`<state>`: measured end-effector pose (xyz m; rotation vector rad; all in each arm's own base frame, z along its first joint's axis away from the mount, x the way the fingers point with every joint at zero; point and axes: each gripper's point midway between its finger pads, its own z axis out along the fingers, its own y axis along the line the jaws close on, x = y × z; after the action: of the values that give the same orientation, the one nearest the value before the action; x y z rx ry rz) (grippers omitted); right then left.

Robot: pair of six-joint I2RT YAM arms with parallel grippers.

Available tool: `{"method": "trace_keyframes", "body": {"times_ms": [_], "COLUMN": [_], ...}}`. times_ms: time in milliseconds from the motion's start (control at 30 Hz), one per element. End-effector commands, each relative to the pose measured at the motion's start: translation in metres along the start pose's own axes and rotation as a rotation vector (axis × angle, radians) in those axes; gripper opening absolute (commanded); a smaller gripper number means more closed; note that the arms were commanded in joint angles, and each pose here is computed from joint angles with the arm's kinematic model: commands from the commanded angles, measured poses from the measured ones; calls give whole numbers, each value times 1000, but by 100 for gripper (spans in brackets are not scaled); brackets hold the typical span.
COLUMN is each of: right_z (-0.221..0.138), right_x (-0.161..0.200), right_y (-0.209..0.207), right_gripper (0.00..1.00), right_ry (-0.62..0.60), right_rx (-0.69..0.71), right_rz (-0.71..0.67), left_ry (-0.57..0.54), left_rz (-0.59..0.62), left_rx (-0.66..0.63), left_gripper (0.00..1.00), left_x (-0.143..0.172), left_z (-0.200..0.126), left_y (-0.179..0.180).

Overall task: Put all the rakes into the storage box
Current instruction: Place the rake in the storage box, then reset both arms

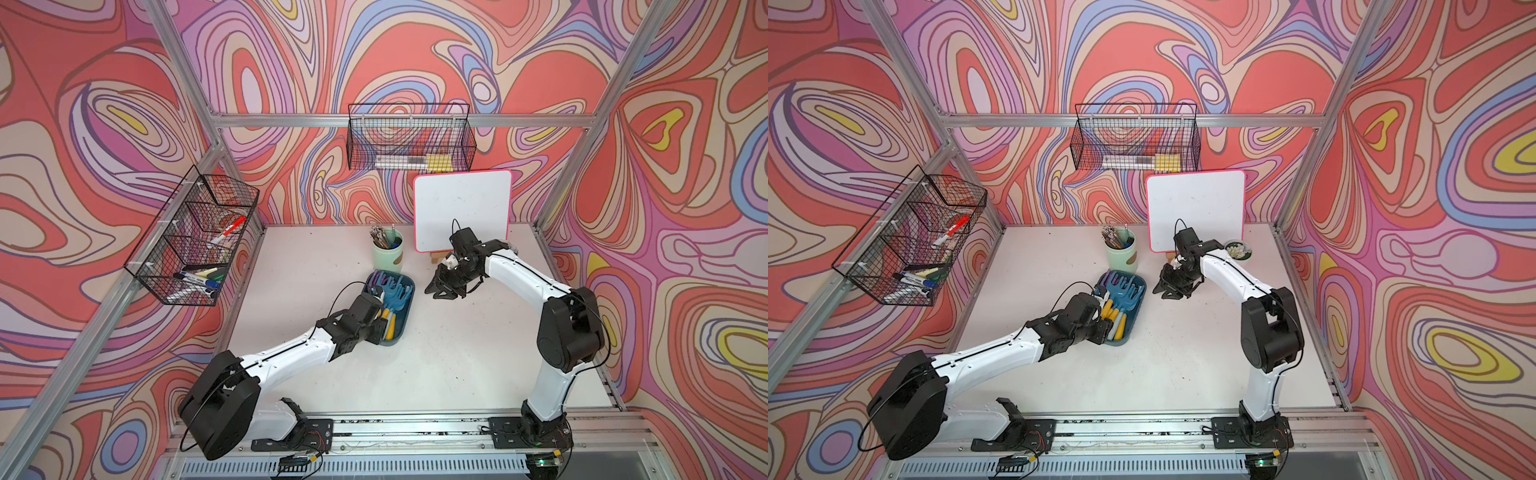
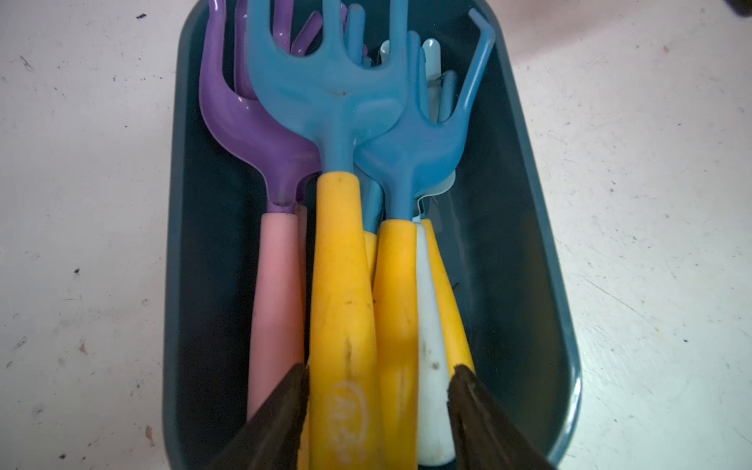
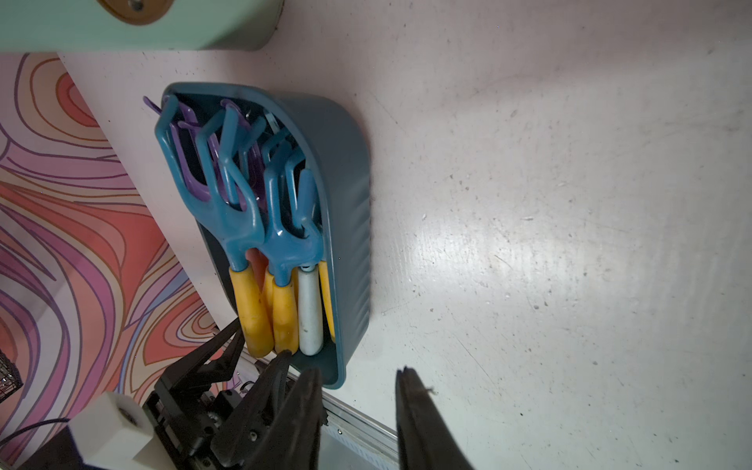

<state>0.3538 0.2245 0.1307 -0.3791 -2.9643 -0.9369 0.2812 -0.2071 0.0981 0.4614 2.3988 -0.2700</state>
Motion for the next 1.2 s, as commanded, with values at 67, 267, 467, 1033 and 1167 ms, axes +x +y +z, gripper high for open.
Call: {"method": "trace_keyframes", "body": {"times_ms": [67, 267, 467, 1033, 1167], "right_z": [-3, -13, -59, -130, -132], "right_x": [2, -14, -65, -159, -173], "right_y": [-6, -36, -128, -210, -200], "right_gripper": [32, 32, 32, 36, 36], "right_ry": [-24, -134, -402, -1062, -1119], "right_rx": [27, 155, 301, 771, 680], "right_rz": [-2, 23, 273, -32, -77], "left_ry": [-102, -253, -282, -205, -195], "left_rz": [-43, -57, -106, -108, -176], "left_rx": [-30, -203, -572, -868, -768], "left_gripper": [65, 99, 99, 99, 99], "left_x": [-33, -70, -95, -46, -39], "left_z": [-40, -67, -71, 5, 17], "left_y": [7, 37, 113, 261, 275]}}
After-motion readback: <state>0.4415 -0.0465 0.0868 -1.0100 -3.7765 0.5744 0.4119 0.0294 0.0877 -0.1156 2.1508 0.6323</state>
